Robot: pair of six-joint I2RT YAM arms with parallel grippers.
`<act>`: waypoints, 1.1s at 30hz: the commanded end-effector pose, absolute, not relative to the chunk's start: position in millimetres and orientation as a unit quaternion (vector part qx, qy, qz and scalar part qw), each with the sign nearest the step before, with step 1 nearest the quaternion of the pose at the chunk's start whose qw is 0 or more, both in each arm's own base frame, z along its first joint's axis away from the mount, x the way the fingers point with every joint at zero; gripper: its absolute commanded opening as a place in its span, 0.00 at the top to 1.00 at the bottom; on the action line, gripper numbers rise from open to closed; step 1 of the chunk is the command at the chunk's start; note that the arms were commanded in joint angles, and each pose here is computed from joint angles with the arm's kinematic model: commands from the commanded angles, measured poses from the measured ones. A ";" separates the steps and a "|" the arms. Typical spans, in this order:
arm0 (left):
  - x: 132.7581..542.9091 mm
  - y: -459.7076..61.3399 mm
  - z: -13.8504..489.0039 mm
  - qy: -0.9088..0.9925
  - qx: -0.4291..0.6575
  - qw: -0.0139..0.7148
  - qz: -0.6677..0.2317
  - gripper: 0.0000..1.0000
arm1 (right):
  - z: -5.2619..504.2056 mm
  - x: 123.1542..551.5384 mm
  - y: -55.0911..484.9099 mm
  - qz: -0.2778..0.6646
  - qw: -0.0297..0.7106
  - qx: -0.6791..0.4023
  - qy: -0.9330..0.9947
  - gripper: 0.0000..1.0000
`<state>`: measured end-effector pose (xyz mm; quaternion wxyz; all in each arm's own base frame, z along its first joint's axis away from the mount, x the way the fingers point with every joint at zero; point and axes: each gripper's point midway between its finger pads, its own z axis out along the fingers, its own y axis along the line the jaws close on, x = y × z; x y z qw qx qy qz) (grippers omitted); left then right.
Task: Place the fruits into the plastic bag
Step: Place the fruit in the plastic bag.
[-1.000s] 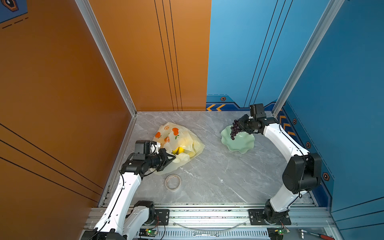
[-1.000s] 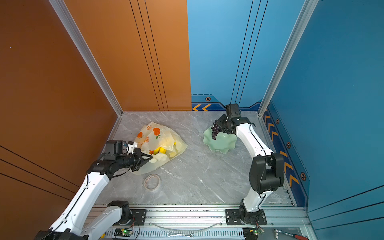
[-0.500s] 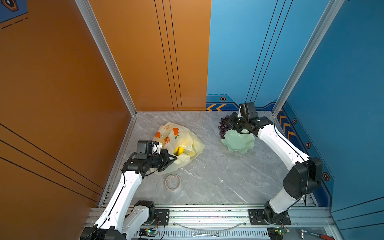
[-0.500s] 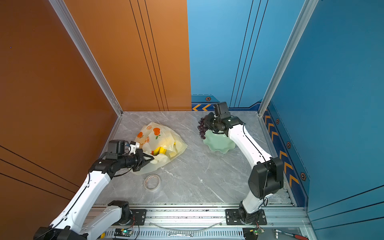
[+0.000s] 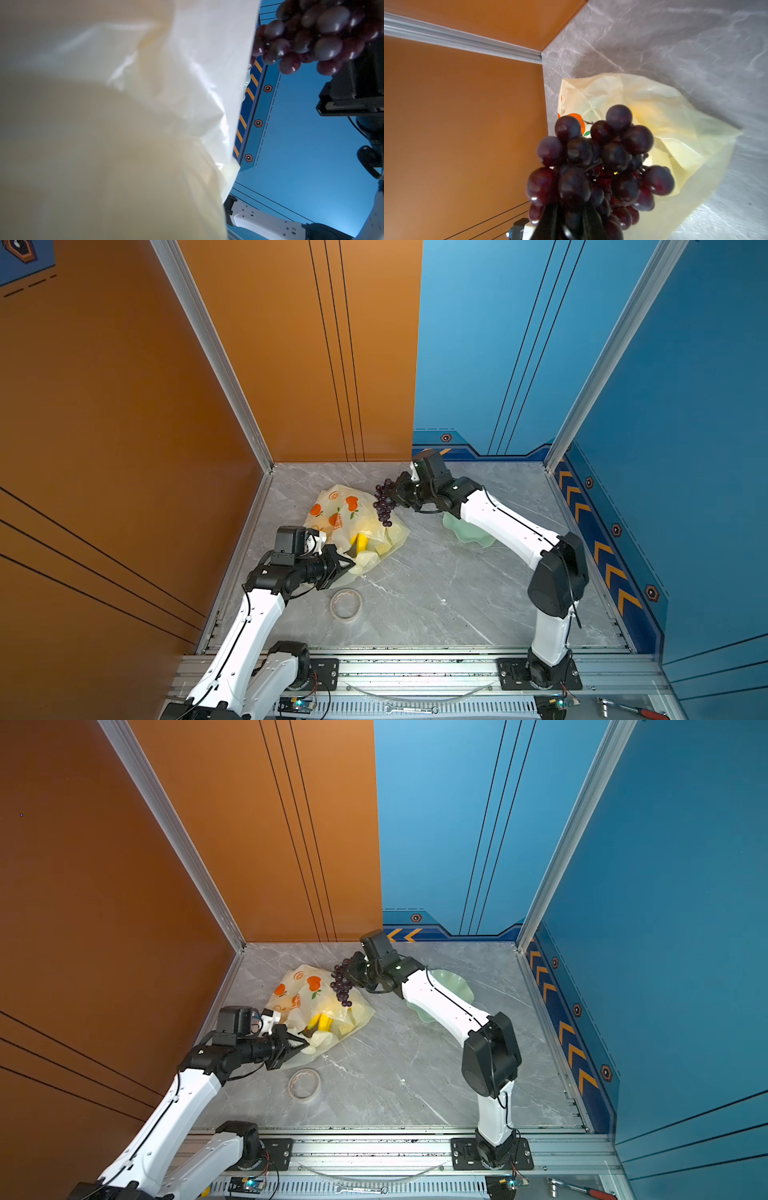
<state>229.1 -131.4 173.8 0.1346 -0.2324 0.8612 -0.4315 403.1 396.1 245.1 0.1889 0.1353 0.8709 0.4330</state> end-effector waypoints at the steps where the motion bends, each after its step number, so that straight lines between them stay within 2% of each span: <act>1: 225.4 -131.6 170.1 0.866 -0.228 0.133 -0.426 1.00 | 265.0 385.6 436.1 0.475 0.173 0.107 0.856 0.84; 13: 232.2 -128.1 175.2 0.865 -0.238 0.142 -0.418 1.00 | 226.2 327.7 498.6 0.480 0.097 0.058 0.870 0.85; 24: 234.2 -118.9 188.3 0.859 -0.253 0.168 -0.412 1.00 | 196.8 301.6 502.3 0.462 0.058 0.043 0.884 0.84; 27: 233.6 -118.3 193.1 0.856 -0.252 0.175 -0.416 1.00 | 165.1 294.5 501.0 0.441 0.033 0.045 0.896 0.84; 33: 231.6 -116.1 198.7 0.850 -0.255 0.186 -0.421 1.00 | 150.0 286.2 506.7 0.434 0.013 0.039 0.900 0.84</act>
